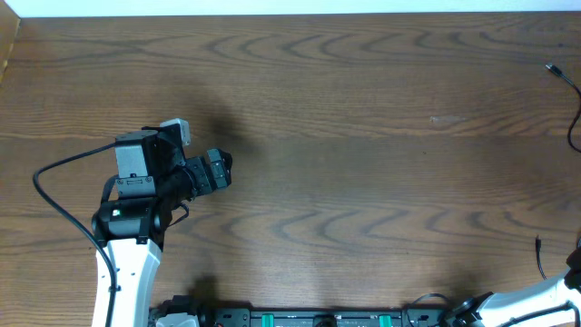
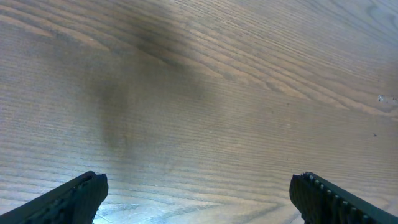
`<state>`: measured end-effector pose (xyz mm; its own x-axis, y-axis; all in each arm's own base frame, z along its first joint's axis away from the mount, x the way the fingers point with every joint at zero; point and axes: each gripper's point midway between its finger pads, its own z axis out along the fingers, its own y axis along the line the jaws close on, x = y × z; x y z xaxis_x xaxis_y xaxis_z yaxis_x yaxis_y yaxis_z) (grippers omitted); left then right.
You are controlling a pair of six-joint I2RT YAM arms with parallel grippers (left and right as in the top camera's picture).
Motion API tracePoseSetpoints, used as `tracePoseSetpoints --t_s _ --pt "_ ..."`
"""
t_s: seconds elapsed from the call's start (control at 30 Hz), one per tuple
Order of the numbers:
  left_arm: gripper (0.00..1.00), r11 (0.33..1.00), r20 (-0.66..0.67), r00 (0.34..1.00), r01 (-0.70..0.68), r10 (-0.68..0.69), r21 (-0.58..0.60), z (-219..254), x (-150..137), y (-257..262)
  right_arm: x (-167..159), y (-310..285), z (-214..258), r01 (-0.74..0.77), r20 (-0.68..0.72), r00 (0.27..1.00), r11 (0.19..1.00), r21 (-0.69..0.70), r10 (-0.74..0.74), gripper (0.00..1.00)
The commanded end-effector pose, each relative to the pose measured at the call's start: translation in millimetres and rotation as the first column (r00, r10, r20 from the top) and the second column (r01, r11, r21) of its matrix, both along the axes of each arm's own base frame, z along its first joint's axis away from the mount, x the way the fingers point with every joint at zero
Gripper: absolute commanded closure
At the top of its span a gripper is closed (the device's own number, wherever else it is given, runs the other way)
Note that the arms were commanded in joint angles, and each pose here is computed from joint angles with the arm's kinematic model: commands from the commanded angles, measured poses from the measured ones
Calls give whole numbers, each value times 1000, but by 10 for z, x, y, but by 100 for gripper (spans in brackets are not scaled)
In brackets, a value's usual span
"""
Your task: Untangle cables
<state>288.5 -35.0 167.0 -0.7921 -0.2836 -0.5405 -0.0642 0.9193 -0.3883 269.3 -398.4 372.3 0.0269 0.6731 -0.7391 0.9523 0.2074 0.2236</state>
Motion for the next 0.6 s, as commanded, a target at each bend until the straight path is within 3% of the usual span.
tracePoseSetpoints --t_s 0.0,0.23,0.27,0.33,0.37,0.4,0.43,0.57 --pt "2 1000 8 1000 8 -8 -1 31 11 -1 14 -3 -19 -16 -5 1000 1000 3 16 99" --pt "2 1000 8 1000 8 -8 -1 32 12 -1 94 -1 -105 -30 -16 999 999 18 30 98" --pt "2 1000 8 1000 8 -8 -1 32 12 -1 110 -7 -135 -31 -20 999 999 24 32 92" --pt "2 1000 8 1000 8 -8 -1 31 11 -1 144 -6 -191 -40 -24 999 998 38 41 68" --pt "2 1000 8 1000 8 -8 -1 32 12 -1 169 -9 -229 -47 -24 999 998 48 49 45" --pt "2 1000 8 1000 8 -8 -1 31 11 -1 186 -5 -257 -53 -23 998 997 58 55 15" --pt "1 1000 8 1000 8 -8 -1 32 12 -1 202 -1 -288 -60 -24 998 996 68 61 1" --pt "1 1000 8 1000 8 -8 -1 32 12 -1 219 6 -375 -66 -34 997 993 95 69 1"
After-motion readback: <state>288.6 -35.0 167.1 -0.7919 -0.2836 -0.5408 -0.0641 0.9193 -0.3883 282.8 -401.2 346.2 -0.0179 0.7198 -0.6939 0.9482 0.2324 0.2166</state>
